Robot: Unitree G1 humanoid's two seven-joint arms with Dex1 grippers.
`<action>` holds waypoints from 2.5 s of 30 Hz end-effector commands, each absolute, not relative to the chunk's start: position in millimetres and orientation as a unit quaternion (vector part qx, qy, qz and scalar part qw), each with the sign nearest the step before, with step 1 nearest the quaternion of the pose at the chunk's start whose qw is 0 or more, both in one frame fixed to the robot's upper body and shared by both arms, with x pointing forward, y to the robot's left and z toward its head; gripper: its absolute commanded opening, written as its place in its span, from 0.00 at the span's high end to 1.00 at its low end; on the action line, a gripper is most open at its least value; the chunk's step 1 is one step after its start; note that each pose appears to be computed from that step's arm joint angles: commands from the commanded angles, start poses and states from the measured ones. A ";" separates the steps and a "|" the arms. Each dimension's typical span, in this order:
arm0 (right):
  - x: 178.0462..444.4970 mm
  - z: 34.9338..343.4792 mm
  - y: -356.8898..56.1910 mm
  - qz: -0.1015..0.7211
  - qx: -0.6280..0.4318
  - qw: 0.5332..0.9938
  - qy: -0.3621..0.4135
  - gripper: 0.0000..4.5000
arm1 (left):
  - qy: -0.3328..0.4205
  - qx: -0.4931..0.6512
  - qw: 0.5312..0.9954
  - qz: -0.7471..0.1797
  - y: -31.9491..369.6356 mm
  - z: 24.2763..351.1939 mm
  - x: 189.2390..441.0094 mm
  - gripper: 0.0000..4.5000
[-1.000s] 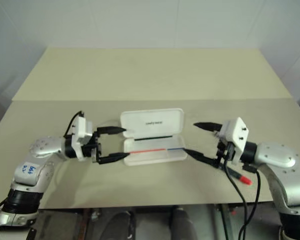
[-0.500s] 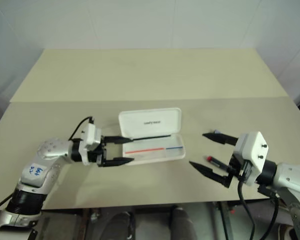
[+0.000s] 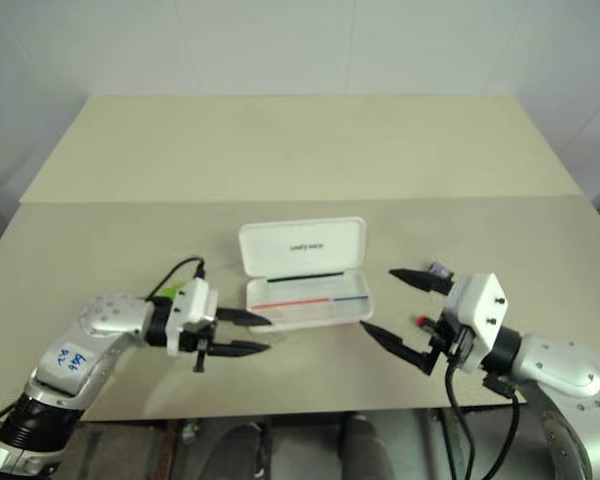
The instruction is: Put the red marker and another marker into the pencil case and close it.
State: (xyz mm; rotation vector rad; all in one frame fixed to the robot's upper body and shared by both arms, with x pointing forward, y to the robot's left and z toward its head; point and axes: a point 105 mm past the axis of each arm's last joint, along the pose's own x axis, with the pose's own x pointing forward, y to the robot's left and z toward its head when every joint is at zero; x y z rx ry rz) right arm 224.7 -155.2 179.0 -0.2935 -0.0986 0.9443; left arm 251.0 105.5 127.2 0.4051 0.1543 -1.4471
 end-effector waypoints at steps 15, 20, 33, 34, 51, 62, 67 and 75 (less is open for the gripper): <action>222.5 198.5 -153.3 0.433 -0.156 0.884 -0.090 0.00 | 0.091 0.213 0.744 -0.627 97.3 119.5 263.3 0.60; 225.0 203.5 -150.7 0.432 -0.156 0.883 -0.099 0.00 | 0.118 0.225 0.742 -0.620 100.0 110.9 263.0 0.60; 225.3 206.9 -147.4 0.435 -0.155 0.881 -0.105 0.00 | 0.149 0.248 0.738 -0.610 95.4 101.1 266.2 0.64; 225.1 206.6 -147.2 0.437 -0.156 0.880 -0.103 0.00 | 0.149 0.248 0.735 -0.613 93.8 101.1 265.7 0.67; 213.3 195.6 -149.9 0.471 -0.160 0.865 -0.059 0.00 | 0.139 0.288 0.689 -0.651 85.2 103.8 253.7 1.00; 213.4 196.6 -150.3 0.473 -0.160 0.865 -0.058 0.00 | 0.143 0.277 0.689 -0.654 81.1 105.8 249.1 1.00; 214.5 196.7 -148.6 0.473 -0.158 0.865 -0.061 0.00 | 0.159 0.269 0.680 -0.664 82.0 104.6 244.8 0.89; 217.3 194.9 -144.4 0.478 -0.151 0.863 -0.065 0.00 | 0.134 0.261 0.683 -0.670 78.4 120.8 243.8 0.55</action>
